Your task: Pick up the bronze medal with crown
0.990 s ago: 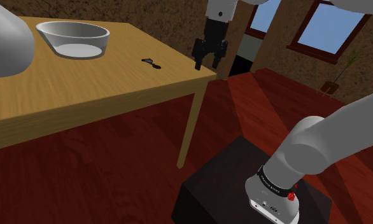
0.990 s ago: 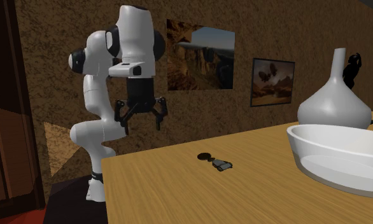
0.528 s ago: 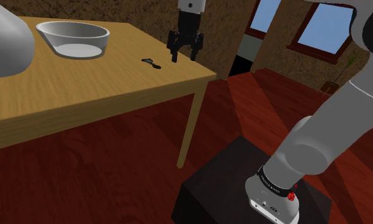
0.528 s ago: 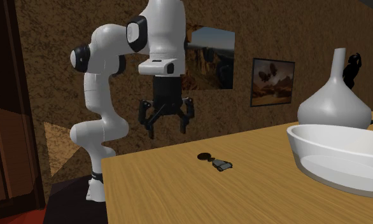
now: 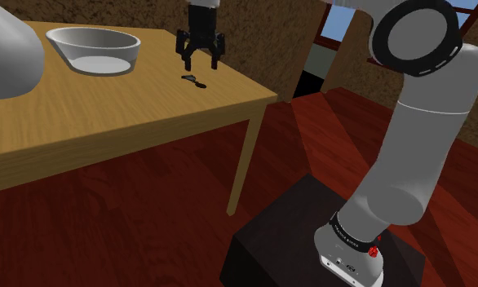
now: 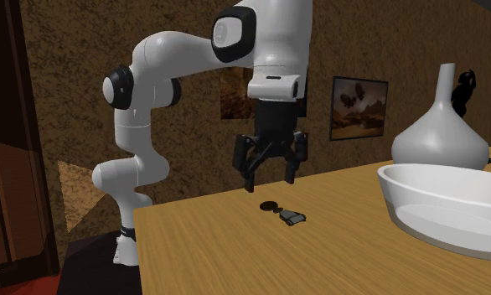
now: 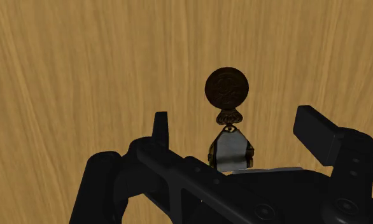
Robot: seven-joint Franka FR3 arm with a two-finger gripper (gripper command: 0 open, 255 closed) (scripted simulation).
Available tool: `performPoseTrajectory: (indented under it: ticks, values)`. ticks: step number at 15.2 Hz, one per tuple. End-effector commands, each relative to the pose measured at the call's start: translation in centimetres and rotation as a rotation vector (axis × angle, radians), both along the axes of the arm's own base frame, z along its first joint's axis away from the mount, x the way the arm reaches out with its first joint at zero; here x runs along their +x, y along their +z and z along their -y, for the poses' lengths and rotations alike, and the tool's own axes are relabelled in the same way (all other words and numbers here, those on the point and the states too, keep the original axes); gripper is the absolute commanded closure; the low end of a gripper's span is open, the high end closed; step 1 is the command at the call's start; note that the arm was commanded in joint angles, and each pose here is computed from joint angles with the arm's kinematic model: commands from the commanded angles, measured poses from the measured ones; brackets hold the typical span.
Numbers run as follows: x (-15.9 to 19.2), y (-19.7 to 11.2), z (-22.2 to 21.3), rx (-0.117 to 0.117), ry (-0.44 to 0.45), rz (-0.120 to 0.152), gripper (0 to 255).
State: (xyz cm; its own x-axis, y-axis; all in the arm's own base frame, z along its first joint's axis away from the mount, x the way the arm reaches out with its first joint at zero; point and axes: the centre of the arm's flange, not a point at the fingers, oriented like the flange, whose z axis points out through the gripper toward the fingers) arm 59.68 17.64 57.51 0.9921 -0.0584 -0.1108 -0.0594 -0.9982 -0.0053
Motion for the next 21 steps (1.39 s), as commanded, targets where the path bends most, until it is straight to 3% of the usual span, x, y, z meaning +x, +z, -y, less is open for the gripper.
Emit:
performPoseTrajectory:
  ticks: [1, 10, 11, 21]
  values:
    - [1.9, 0.0, -0.9, -0.002, 0.005, -0.006, 0]
    - [1.9, -4.0, -0.9, -0.002, 0.005, -0.006, 0]
    - [2.0, -4.1, -0.9, -0.002, 0.005, -0.006, 255]
    - [1.9, -3.5, -0.9, -0.002, 0.005, -0.006, 255]
